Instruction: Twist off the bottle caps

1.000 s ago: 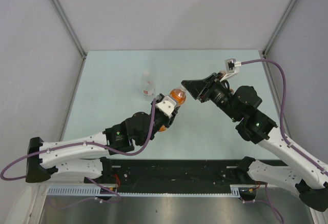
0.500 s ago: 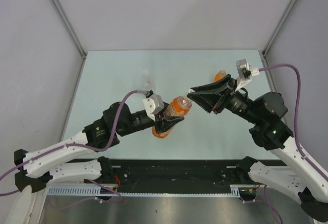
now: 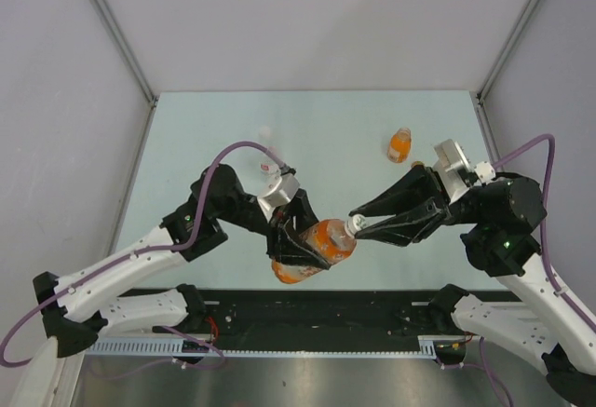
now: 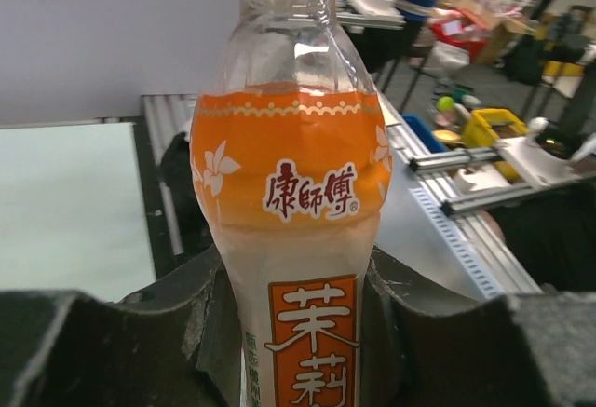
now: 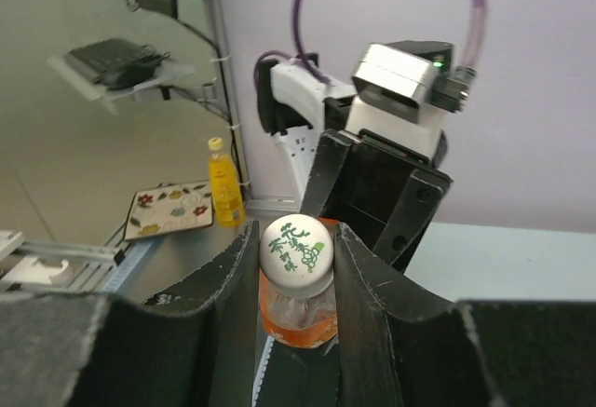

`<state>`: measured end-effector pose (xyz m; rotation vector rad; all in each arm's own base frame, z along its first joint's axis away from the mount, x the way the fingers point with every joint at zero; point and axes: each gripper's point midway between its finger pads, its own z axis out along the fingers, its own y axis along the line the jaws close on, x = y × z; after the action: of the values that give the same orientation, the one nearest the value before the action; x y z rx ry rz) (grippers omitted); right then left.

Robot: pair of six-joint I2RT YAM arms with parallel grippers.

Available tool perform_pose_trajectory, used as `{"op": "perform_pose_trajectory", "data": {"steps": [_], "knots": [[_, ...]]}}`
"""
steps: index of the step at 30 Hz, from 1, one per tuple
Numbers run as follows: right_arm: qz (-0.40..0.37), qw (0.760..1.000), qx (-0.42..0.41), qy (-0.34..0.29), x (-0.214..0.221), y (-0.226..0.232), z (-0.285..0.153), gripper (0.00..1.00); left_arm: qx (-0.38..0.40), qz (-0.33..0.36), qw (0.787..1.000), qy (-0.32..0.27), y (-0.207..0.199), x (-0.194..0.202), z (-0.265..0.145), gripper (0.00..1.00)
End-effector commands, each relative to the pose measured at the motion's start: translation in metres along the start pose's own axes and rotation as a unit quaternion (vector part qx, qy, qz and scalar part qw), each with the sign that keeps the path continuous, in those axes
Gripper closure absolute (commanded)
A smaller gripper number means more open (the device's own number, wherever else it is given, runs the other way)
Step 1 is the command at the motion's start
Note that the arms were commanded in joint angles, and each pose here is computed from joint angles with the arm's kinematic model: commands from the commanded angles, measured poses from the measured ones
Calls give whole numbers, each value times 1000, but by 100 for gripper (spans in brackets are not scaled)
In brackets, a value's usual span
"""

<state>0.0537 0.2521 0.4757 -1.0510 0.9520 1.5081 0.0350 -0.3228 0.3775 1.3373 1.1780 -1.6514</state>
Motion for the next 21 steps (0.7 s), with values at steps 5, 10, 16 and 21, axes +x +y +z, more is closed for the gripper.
{"op": "perform_pose_trajectory", "data": {"steps": [5, 10, 16, 21], "knots": [[-10, 990, -129, 53, 12, 45, -10, 100, 151, 40, 988, -15, -50, -31, -2, 100], [-20, 983, -167, 71, 18, 58, -17, 100, 172, 42, 984, -19, -52, -32, -1, 100], [-29, 975, -201, 90, 26, 67, -23, 100, 190, 36, 981, -31, -56, -35, 0, 100], [-43, 969, -225, 94, 27, 75, -26, 100, 212, 40, 975, -47, -60, -39, 0, 100]]}}
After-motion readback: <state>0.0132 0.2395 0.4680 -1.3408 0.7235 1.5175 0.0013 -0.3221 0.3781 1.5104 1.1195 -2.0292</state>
